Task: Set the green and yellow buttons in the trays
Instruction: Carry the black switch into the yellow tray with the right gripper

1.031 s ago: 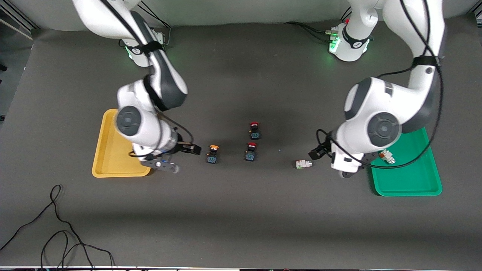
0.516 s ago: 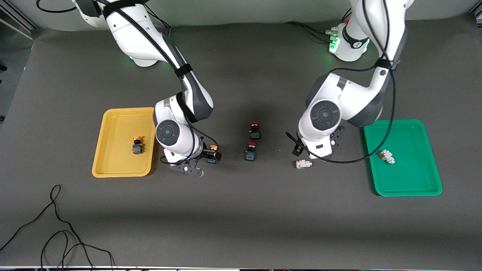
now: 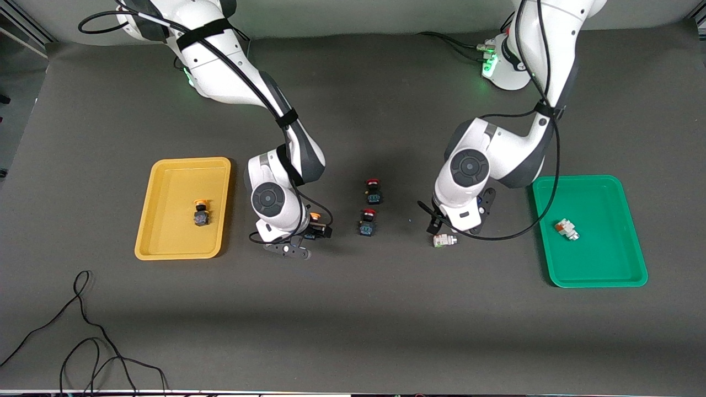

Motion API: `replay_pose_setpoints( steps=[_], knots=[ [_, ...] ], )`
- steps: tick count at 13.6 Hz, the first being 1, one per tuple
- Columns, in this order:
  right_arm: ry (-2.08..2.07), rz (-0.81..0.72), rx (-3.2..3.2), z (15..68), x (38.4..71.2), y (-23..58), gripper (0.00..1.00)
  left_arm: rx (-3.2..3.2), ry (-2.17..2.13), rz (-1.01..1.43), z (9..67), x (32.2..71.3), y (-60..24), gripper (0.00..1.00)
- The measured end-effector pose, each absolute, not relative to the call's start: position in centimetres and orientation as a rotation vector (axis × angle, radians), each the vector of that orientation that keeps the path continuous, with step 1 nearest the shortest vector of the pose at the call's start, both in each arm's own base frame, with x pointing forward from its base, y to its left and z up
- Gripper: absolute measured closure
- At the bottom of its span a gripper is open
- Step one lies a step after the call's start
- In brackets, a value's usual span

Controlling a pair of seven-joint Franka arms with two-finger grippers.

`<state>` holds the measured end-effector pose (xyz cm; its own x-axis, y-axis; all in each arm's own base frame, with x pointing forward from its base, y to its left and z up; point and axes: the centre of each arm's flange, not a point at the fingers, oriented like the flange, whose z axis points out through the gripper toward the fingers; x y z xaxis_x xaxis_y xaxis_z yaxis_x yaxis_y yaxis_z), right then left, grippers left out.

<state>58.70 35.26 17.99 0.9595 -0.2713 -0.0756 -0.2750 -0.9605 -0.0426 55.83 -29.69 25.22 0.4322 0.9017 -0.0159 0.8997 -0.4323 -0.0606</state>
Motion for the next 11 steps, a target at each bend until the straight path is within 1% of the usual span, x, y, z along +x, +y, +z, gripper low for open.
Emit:
replay_pose_setpoints(
  steps=[4, 5, 8, 9, 11],
  knots=[
    [0.428, 0.103, -3.056, 18.1, 58.8, 35.3, 0.57, -2.57, -1.763, 0.059, 22.2, 57.0, -28.4, 0.03],
    [0.429, 0.1, -3.054, 18.2, 58.8, 35.3, 0.59, -2.556, -1.795, 0.054, 22.0, 57.1, -28.5, 0.03],
    [0.439, 0.082, -3.042, 20.2, 59.7, 35.0, 0.59, -2.522, -1.89, 0.034, 21.4, 57.6, -28.8, 0.03],
    [0.449, 0.097, -3.039, 22.0, 60.2, 34.5, 0.59, -2.513, -1.911, 0.03, 21.3, 57.8, -28.9, 0.03],
    [0.483, 0.147, -3.025, 28.0, 61.0, 32.5, 0.59, -2.494, -1.945, 0.023, 21.2, 58.3, -28.8, 0.03]
  ],
)
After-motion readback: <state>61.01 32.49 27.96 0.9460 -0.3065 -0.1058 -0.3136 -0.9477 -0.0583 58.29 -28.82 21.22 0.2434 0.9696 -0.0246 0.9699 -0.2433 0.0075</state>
